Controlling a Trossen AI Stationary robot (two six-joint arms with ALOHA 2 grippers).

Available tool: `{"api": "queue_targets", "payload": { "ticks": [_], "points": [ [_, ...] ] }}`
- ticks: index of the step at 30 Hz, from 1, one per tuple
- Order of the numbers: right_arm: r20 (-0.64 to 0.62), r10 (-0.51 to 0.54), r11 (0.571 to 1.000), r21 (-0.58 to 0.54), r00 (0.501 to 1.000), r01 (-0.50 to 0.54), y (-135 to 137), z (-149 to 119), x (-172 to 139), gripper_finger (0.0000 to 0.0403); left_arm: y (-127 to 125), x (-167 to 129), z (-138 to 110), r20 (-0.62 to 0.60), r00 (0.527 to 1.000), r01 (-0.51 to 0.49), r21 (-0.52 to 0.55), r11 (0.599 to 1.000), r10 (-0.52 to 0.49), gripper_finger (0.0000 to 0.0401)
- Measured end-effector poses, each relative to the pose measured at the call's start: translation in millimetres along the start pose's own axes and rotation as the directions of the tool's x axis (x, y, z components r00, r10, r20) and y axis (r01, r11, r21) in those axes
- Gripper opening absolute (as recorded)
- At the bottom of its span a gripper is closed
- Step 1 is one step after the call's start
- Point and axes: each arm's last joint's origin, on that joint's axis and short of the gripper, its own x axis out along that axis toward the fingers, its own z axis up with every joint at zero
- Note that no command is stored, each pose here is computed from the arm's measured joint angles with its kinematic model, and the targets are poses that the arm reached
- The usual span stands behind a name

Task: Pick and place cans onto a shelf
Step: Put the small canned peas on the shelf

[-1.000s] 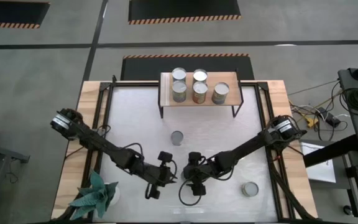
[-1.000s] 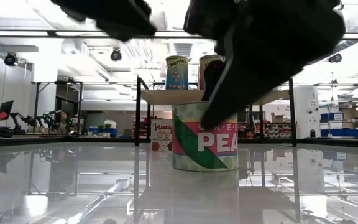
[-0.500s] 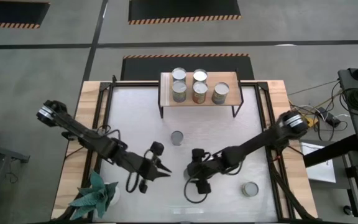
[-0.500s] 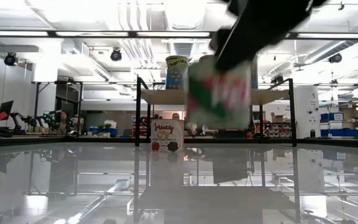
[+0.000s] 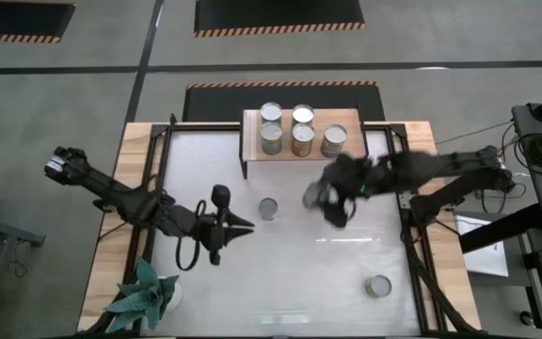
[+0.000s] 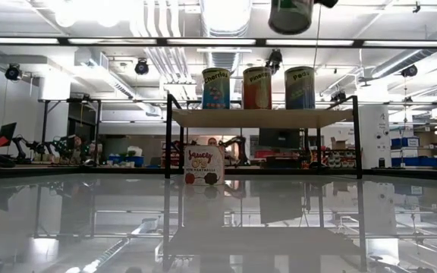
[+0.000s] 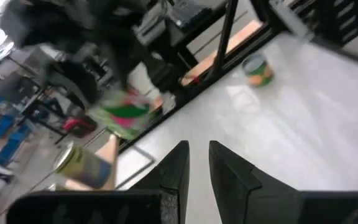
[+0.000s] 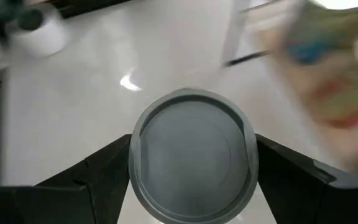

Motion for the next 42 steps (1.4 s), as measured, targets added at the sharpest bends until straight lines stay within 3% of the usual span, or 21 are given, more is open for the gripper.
{"api": "queue_targets", "payload": {
  "ticks": [4,8,15,24,30,42],
  "points": [
    [0.042,-0.18,0.983,0.04,0.983,0.178,-32,16,-30,0.029,12,1,-9,-0.049,0.998,-0.029,0.019,0.999,0.03,0.0044],
    [0.089,-0.284,0.954,0.123,0.955,0.272,-63,30,-49,0.029,21,5,-19,-0.089,0.994,-0.06,0.004,0.998,0.06,0.0044],
    [0.05,-0.471,0.858,0.259,0.88,0.444,-129,35,-64,0.0289,22,4,-36,-0.144,0.987,-0.063,0.014,0.998,0.064,0.0044],
    [-0.079,-0.52,0.772,0.382,0.85,0.508,-201,12,-64,0.0288,28,-9,-35,-0.108,0.991,-0.09,-0.041,0.995,0.085,0.0044],
    [-0.103,-0.461,0.79,0.404,0.881,0.461,-211,-3,-57,0.0288,28,-10,-35,-0.108,0.991,-0.09,-0.048,0.995,0.084,0.0044],
    [-0.161,-0.423,0.774,0.448,0.892,0.448,-200,-40,-44,0.0288,27,-9,-36,-0.117,0.99,-0.085,-0.047,0.995,0.079,0.0044]
  ]
}}
